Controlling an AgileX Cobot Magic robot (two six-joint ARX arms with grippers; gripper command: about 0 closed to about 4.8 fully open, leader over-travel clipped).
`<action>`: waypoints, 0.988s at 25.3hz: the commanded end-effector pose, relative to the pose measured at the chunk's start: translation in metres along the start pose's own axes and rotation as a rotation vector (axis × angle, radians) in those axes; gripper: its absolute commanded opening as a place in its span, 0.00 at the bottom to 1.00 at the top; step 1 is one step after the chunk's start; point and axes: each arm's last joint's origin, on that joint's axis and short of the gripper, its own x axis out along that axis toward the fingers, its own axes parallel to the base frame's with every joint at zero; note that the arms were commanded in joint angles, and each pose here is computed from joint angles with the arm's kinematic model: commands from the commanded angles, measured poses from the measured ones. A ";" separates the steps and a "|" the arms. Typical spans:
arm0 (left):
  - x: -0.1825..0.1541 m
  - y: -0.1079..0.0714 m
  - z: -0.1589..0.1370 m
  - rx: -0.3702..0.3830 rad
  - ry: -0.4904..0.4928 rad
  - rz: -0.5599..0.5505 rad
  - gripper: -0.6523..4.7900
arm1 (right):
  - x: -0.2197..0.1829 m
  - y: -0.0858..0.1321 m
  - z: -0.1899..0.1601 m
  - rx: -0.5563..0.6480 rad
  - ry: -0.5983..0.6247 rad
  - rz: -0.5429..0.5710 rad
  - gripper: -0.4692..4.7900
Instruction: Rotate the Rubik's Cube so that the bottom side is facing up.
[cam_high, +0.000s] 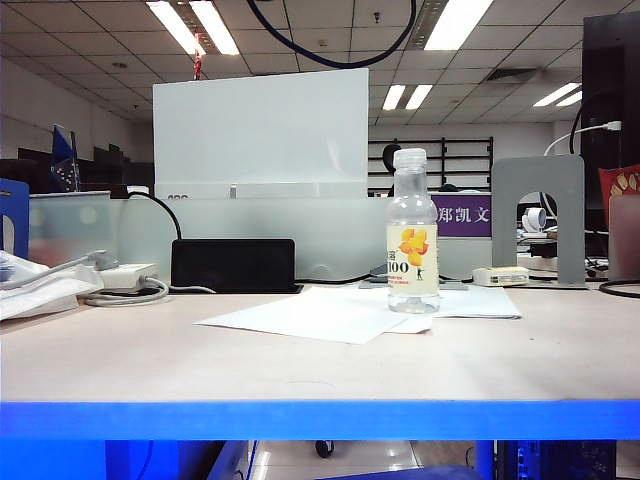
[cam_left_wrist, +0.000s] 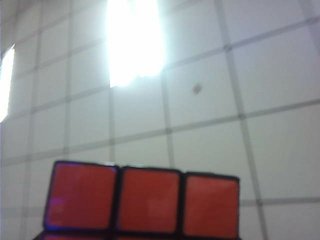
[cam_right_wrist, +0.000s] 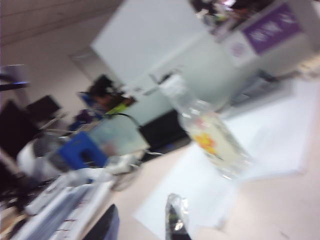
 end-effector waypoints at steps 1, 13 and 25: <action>-0.001 -0.003 -0.007 -0.025 0.064 -0.015 0.50 | 0.001 0.013 0.013 -0.018 -0.026 0.114 0.38; -0.007 0.006 -0.025 -0.060 0.160 0.045 0.50 | 0.073 0.075 0.138 -0.278 0.027 0.331 0.56; -0.001 -0.006 -0.021 -0.038 0.218 0.048 0.50 | 0.121 0.097 0.204 -0.290 0.180 0.645 0.94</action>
